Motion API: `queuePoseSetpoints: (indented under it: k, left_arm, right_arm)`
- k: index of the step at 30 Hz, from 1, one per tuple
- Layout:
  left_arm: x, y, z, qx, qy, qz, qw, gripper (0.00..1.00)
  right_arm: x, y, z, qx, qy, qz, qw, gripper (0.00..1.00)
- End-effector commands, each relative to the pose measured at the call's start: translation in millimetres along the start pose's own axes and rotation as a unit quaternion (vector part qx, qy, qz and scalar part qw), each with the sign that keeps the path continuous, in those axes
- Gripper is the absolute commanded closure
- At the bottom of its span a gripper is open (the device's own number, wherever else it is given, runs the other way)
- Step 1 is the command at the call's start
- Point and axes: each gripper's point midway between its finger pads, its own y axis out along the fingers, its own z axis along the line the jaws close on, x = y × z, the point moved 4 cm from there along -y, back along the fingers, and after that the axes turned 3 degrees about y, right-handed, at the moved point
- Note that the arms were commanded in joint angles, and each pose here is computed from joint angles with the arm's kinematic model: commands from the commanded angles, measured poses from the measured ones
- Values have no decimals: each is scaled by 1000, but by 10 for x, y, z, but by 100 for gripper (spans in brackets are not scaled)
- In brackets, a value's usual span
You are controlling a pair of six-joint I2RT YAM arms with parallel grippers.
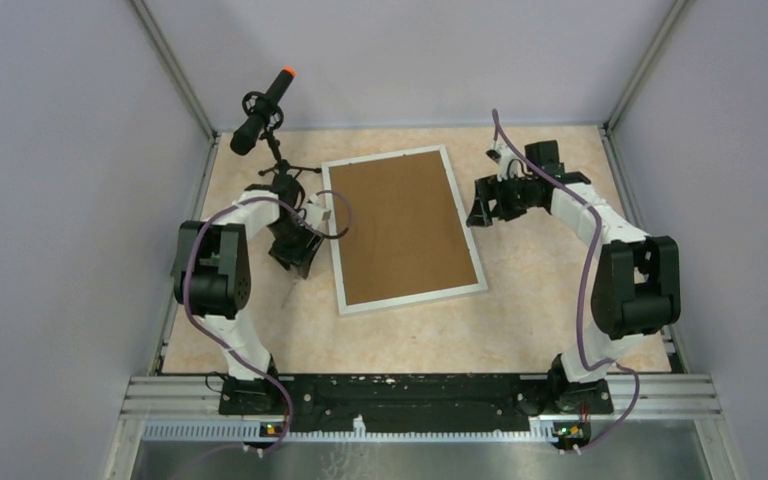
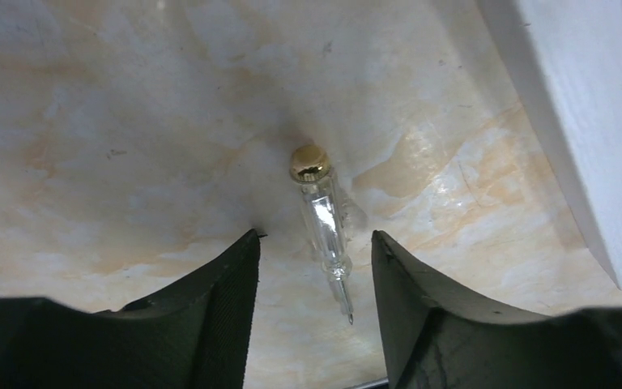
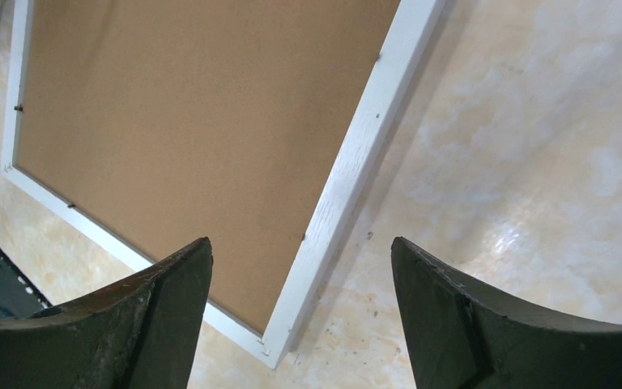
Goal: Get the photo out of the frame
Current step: Place the screwdriver at the center of the board, then turn over the photo frame at the center of the board.
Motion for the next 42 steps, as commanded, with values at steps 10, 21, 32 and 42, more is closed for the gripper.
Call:
queuePoseSetpoints:
  k: [10,21,32,42]
  left_arm:
    - [987,-1181,-1309,-11,373,-308,876,1]
    - [1378,-517,-2837,-108,461,-215,854,1]
    - [1544,61,-3665,-136,489,-143,850,33]
    - [1497,525,-3575,-35,454,-85,886,44]
  right_arm:
    - [711,-590,63,-61,-45,-149,986,1]
    - [293,-493,-519,-13,153,-83,985,1]
    - [64,-376,-763,-57,206,-41,976,1]
    - [11,-372,-898,-15,240,-45,970,1]
